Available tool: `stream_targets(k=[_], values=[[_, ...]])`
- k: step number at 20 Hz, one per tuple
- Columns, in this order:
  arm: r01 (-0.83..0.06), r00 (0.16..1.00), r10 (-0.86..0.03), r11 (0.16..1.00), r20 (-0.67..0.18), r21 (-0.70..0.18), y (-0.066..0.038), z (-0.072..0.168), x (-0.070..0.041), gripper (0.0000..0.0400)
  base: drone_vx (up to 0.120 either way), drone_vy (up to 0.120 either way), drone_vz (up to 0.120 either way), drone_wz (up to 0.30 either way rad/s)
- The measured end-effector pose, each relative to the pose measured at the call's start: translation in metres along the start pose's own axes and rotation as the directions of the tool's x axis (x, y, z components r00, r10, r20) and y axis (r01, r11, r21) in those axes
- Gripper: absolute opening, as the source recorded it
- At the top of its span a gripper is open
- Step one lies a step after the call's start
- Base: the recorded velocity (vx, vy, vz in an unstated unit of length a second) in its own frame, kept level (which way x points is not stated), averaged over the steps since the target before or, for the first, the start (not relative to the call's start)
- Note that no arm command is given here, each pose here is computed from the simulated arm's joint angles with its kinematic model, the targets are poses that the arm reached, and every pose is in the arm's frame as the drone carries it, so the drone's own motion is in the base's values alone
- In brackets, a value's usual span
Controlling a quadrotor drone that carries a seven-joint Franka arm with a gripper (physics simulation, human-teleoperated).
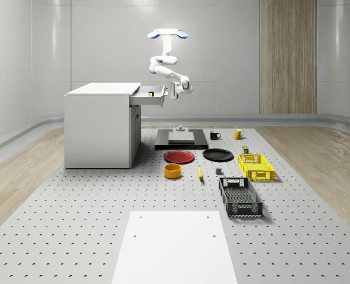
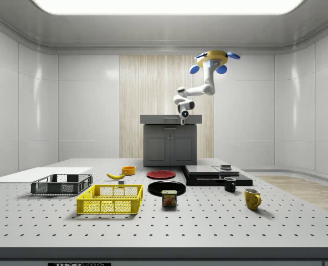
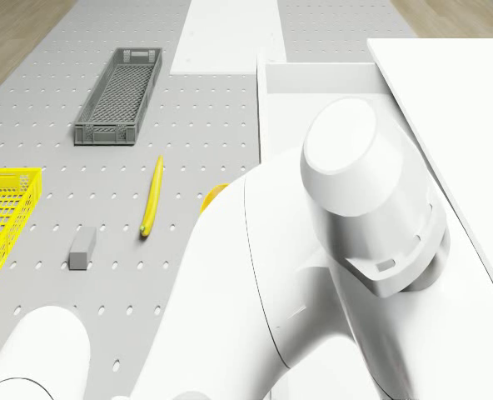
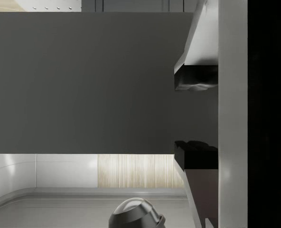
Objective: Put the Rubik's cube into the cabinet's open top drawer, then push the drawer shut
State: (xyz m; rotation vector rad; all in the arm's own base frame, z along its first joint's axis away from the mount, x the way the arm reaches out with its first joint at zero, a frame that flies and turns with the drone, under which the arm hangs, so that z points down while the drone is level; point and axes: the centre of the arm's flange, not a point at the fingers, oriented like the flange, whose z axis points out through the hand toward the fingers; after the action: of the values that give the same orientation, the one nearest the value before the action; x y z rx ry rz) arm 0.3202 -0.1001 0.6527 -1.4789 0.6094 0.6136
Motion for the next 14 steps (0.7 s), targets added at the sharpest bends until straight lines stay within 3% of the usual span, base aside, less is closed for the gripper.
stream_targets(k=[8, 11, 14], values=[[0.023, 1.000, -0.023, 1.000, -0.003, -0.001, -0.001, 0.024, 0.001, 0.0114, 0.000, 0.000, 0.000, 0.000], [0.084, 0.996, -0.084, 0.996, -0.003, 0.008, -0.023, 0.052, 0.029, 0.0102, 0.000, 0.000, 0.000, 0.000], [0.051, 0.999, -0.051, 0.999, -0.003, 0.004, -0.016, 0.063, 0.019, 0.0104, 0.000, 0.000, 0.000, 0.000]])
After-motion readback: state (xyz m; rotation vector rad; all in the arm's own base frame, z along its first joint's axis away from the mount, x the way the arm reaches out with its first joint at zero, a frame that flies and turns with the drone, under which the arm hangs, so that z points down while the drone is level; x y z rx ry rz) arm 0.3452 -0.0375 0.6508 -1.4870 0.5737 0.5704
